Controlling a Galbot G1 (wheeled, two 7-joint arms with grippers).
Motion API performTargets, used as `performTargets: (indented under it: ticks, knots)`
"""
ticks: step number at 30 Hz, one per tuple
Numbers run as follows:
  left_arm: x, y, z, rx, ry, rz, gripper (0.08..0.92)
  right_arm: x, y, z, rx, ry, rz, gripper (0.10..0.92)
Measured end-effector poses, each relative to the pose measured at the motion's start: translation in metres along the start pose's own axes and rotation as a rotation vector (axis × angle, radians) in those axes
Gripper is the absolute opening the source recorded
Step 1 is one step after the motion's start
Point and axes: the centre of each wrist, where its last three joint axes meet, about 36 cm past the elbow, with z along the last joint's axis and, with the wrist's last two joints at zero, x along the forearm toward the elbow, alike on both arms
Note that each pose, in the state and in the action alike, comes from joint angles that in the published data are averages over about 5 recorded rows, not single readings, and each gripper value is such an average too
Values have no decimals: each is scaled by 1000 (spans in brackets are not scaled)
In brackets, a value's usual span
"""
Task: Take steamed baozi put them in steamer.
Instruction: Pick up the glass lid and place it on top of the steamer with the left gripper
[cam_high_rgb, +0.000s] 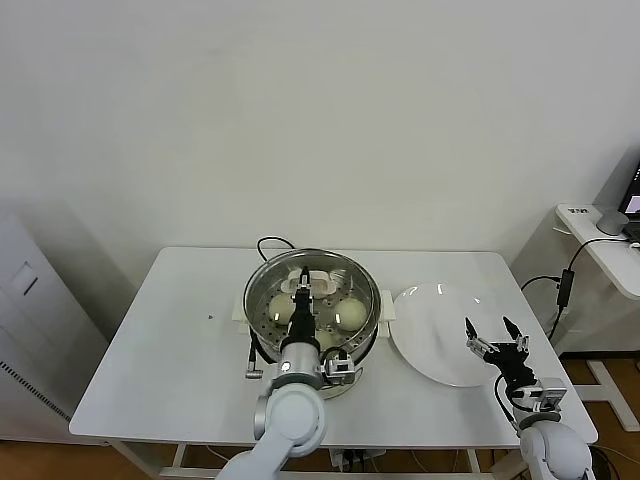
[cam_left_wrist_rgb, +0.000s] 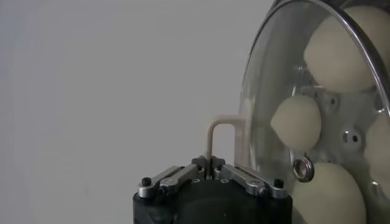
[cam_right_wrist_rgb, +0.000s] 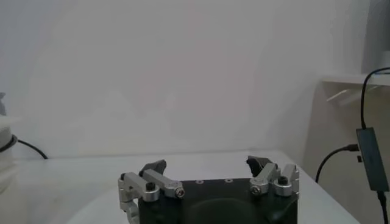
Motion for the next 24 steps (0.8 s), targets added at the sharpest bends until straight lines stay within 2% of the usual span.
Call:
performTargets:
  ticks: [24]
  knots:
    - [2, -11, -3, 12, -11, 25, 105, 0, 2, 8, -6, 15, 4, 823]
